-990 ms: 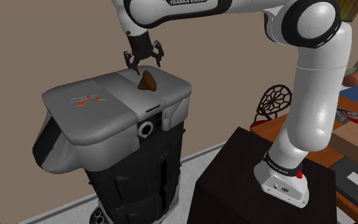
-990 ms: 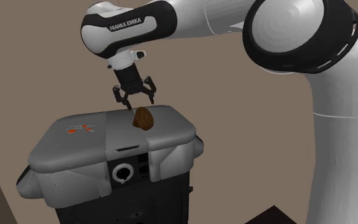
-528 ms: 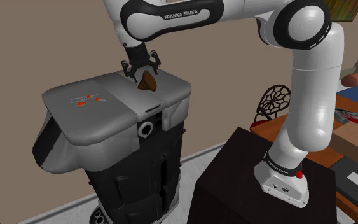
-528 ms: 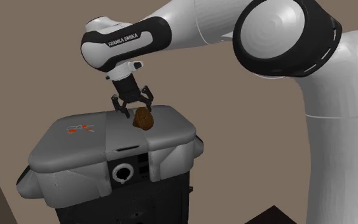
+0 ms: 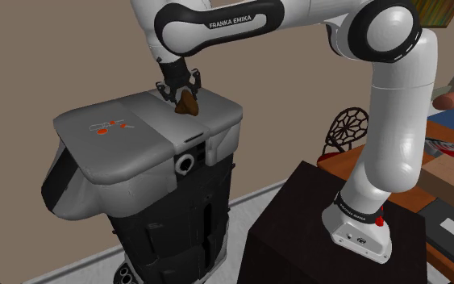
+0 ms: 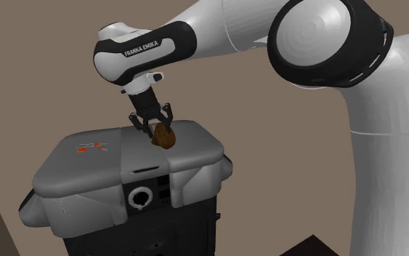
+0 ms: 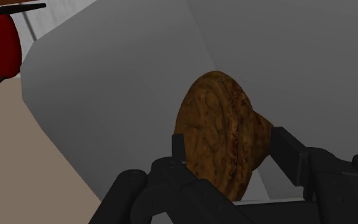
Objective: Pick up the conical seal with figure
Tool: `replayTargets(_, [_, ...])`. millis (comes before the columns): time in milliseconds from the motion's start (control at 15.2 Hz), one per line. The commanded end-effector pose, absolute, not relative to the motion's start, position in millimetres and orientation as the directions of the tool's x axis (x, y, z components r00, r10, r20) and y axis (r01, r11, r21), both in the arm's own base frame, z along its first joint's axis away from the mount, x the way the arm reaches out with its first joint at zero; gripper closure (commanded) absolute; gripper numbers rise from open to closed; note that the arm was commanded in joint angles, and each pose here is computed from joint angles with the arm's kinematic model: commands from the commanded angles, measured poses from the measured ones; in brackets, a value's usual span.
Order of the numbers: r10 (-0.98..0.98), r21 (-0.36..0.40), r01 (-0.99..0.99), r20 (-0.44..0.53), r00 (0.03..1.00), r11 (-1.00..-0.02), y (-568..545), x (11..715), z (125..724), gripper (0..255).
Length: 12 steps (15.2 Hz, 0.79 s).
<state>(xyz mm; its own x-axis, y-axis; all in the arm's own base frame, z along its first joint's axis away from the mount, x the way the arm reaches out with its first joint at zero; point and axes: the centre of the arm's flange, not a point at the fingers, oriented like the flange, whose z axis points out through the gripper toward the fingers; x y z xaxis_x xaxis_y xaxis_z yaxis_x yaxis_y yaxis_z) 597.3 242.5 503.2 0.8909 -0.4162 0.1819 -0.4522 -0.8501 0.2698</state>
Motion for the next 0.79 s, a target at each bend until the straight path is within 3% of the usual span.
replayTargets(0, [-0.416, 0.271, -0.452, 0.18, 0.891, -0.85, 242, 597, 502, 255])
replayTargets(726, [-0.416, 0.271, -0.452, 0.18, 0.891, -0.85, 243, 598, 545, 255])
